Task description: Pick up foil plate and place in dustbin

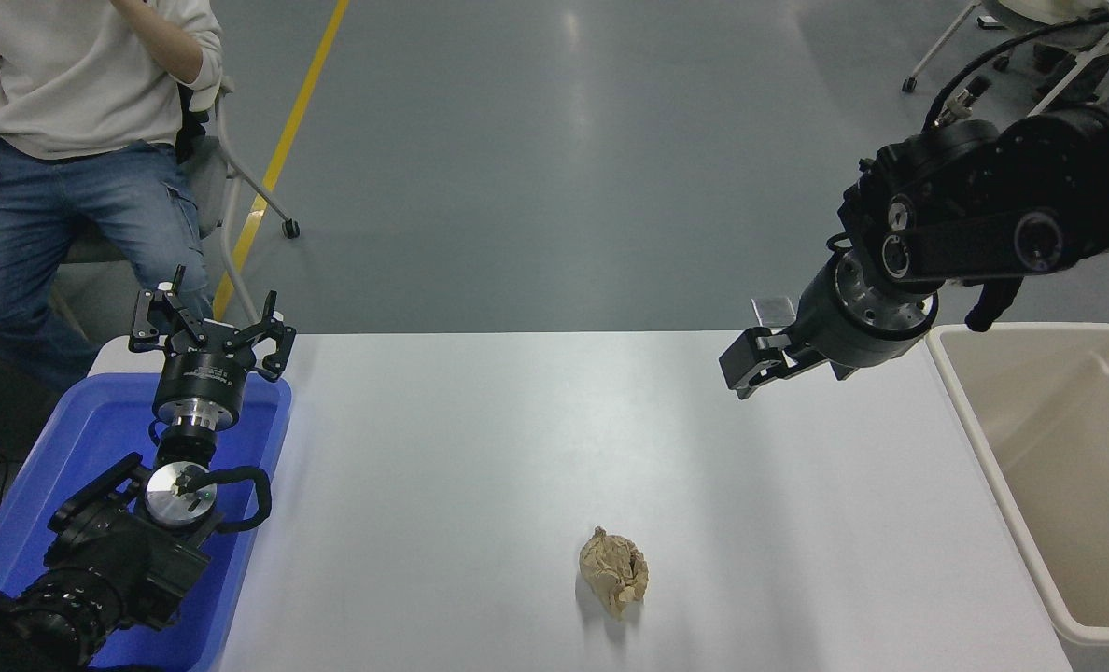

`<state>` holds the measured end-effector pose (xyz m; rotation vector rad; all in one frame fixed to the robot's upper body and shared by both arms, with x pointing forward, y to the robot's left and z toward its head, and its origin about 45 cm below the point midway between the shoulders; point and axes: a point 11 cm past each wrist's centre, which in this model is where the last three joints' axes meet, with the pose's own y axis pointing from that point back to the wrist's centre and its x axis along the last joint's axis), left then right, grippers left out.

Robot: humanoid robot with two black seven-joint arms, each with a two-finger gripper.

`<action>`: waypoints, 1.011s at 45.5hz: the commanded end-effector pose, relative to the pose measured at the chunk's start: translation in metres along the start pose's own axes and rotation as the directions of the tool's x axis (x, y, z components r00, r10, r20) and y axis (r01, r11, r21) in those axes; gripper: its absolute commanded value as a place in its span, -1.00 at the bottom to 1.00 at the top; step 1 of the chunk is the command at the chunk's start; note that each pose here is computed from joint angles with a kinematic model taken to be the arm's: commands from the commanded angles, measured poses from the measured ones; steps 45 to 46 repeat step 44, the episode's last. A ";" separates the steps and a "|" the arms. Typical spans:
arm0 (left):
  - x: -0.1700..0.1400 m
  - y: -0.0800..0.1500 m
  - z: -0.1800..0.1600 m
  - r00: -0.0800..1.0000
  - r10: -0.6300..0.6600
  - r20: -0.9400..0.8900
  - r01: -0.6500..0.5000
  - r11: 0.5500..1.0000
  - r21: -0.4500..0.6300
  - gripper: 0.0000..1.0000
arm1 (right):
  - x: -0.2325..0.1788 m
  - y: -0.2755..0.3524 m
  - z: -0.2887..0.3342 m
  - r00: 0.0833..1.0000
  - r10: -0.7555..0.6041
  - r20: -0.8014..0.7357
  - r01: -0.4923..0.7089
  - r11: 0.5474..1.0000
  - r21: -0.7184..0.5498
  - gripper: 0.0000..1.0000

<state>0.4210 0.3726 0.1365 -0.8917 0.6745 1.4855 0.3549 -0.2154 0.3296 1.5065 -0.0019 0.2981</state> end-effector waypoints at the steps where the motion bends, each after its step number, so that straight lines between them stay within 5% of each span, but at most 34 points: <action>1: 0.000 0.000 0.000 1.000 0.000 0.000 0.000 1.000 0.001 0.98 | -0.014 0.019 0.003 0.993 -0.116 0.016 0.117 0.993 -0.016 1.00; 46: 0.000 0.000 0.000 1.000 0.001 0.001 -0.001 1.000 0.001 0.98 | -0.015 0.030 -0.012 0.983 -0.159 0.087 0.153 0.985 0.074 1.00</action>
